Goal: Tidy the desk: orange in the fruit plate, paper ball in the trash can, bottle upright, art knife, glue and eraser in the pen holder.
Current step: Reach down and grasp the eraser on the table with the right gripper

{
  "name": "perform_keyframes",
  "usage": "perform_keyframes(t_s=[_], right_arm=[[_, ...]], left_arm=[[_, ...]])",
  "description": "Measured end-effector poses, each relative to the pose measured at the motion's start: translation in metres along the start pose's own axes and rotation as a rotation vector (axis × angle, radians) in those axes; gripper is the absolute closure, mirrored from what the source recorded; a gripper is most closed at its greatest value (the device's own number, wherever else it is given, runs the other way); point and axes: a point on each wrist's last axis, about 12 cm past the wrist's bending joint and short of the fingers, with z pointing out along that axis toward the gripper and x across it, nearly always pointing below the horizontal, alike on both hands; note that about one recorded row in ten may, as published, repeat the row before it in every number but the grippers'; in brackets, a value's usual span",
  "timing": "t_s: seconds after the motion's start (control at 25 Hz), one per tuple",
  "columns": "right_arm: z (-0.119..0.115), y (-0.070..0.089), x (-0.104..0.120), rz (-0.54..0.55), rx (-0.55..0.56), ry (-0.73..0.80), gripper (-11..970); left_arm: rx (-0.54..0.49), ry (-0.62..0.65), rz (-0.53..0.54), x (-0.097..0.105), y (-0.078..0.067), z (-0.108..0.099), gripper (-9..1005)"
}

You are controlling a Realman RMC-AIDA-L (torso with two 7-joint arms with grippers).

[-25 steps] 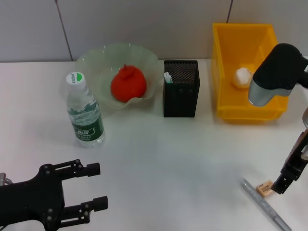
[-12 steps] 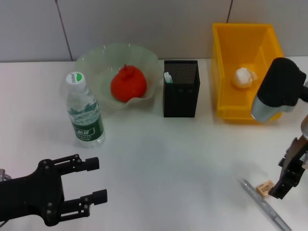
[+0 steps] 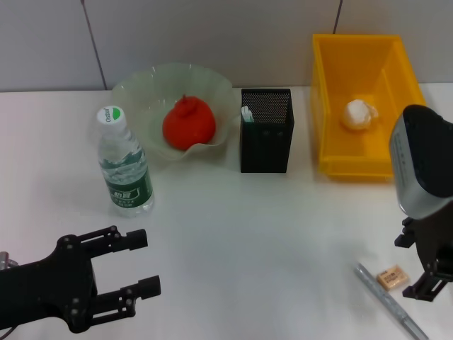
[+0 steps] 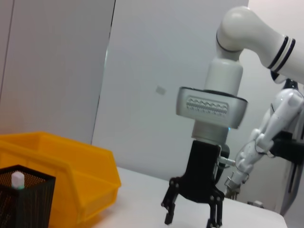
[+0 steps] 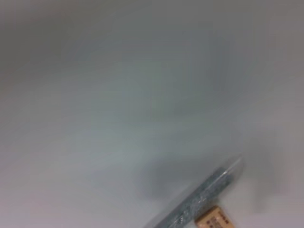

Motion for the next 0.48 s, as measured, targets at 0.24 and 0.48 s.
perform_keyframes(t_s=[0.24, 0.48], right_arm=[[-0.0015, 0.0024, 0.0039, -0.136, -0.021, 0.023, 125], [0.0031, -0.0032, 0.0069, -0.164, 0.013, 0.064, 125]], left_arm=[[-0.001, -0.013, -0.008, 0.0006, -0.0012, 0.0026, 292], [0.002, -0.030, -0.017, 0.0018, -0.0030, 0.0058, 292]])
